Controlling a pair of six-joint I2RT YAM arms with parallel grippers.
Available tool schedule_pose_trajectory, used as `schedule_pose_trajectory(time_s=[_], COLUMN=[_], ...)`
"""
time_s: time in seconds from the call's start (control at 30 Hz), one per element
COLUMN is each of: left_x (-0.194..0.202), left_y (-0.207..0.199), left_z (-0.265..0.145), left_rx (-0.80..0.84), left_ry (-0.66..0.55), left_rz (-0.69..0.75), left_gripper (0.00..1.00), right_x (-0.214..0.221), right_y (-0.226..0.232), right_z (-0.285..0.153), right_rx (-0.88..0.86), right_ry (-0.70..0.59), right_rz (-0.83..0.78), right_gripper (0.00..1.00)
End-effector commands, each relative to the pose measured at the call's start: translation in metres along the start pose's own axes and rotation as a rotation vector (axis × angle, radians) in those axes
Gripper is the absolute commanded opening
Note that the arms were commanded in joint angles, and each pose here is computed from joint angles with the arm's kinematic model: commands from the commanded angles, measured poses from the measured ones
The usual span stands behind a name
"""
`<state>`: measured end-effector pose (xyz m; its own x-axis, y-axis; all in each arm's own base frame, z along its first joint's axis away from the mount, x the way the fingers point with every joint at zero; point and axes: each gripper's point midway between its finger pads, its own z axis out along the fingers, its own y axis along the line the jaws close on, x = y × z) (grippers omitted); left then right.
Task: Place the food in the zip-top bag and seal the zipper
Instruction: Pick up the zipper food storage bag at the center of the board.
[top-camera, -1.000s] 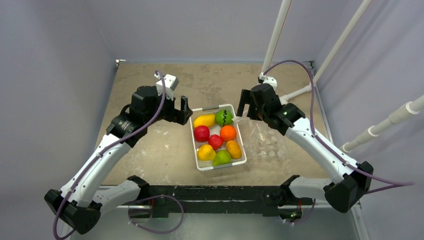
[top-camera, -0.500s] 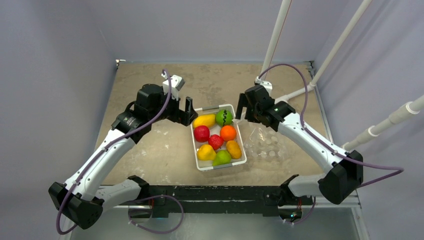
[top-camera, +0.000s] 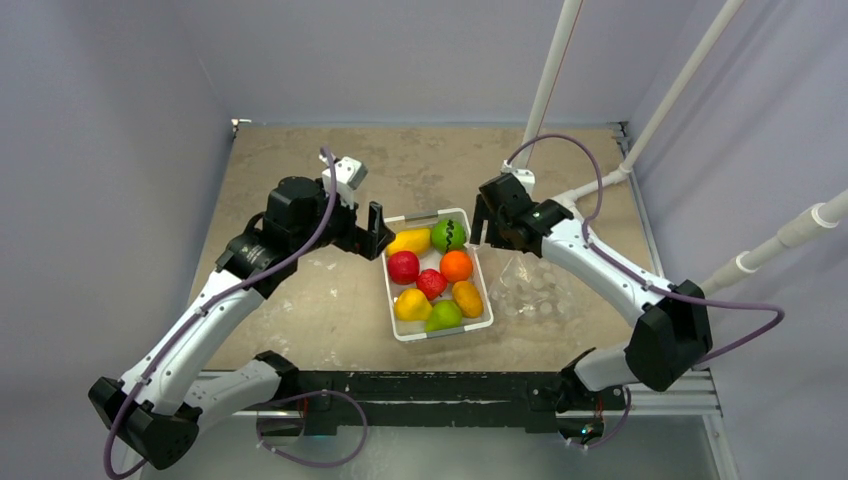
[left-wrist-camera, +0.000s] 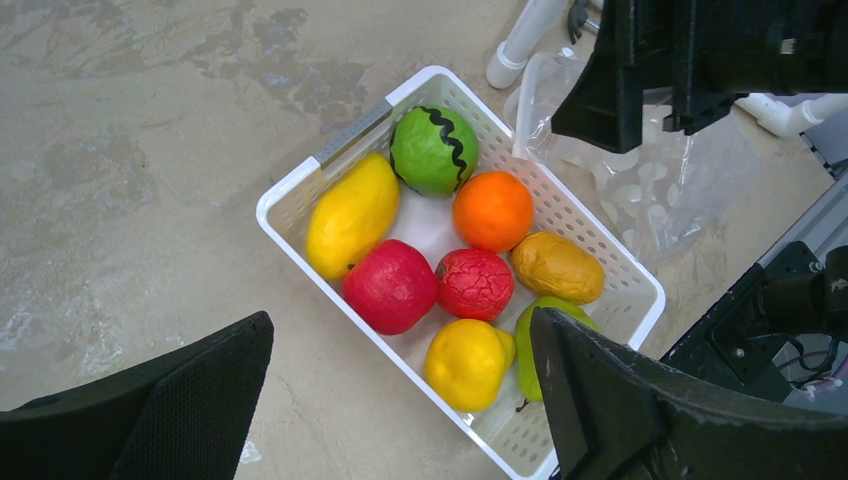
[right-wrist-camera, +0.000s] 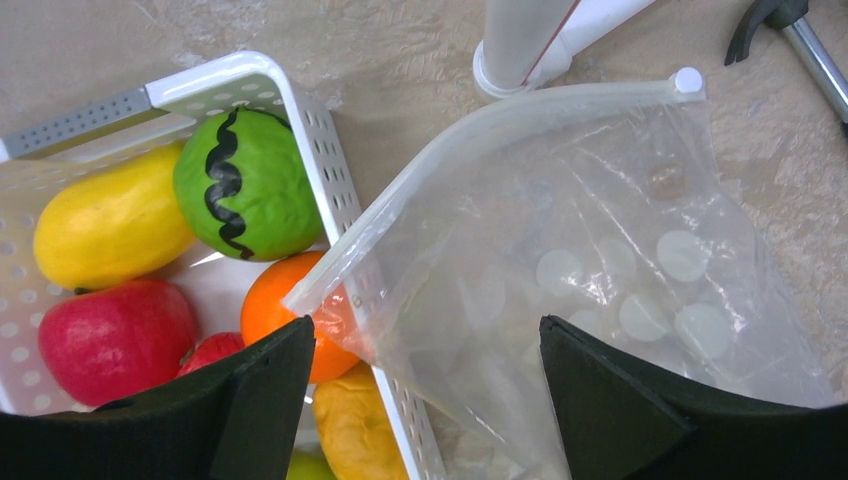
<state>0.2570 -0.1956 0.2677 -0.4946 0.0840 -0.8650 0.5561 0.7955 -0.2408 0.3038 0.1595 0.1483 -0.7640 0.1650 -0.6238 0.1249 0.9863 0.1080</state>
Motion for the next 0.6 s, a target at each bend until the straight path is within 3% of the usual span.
schedule_pose_trajectory(time_s=[0.0,0.2,0.43,0.57], left_x=[-0.006,-0.004,-0.003,-0.003], left_y=[-0.007,-0.011,-0.013,-0.013], left_z=[-0.006,-0.011,-0.014,-0.015], left_rx=[0.013,0.012,0.012,0.011], left_ry=[-0.046,-0.053,-0.056,-0.048], left_rz=[0.006,0.024,0.029,0.026], left_gripper=[0.99,0.99,0.99,0.99], right_x=[0.001,0.005,0.001,0.000], right_y=[-0.004,-0.006,-0.011,-0.009], right_z=[0.011,0.018,0.022,0.019], right_rx=[0.043,0.069,0.112,0.113], right_ry=[-0.003,0.012,0.000,0.003], right_rz=[-0.002,-0.007,-0.005,0.012], right_gripper=[0.79,0.56,0.04,0.00])
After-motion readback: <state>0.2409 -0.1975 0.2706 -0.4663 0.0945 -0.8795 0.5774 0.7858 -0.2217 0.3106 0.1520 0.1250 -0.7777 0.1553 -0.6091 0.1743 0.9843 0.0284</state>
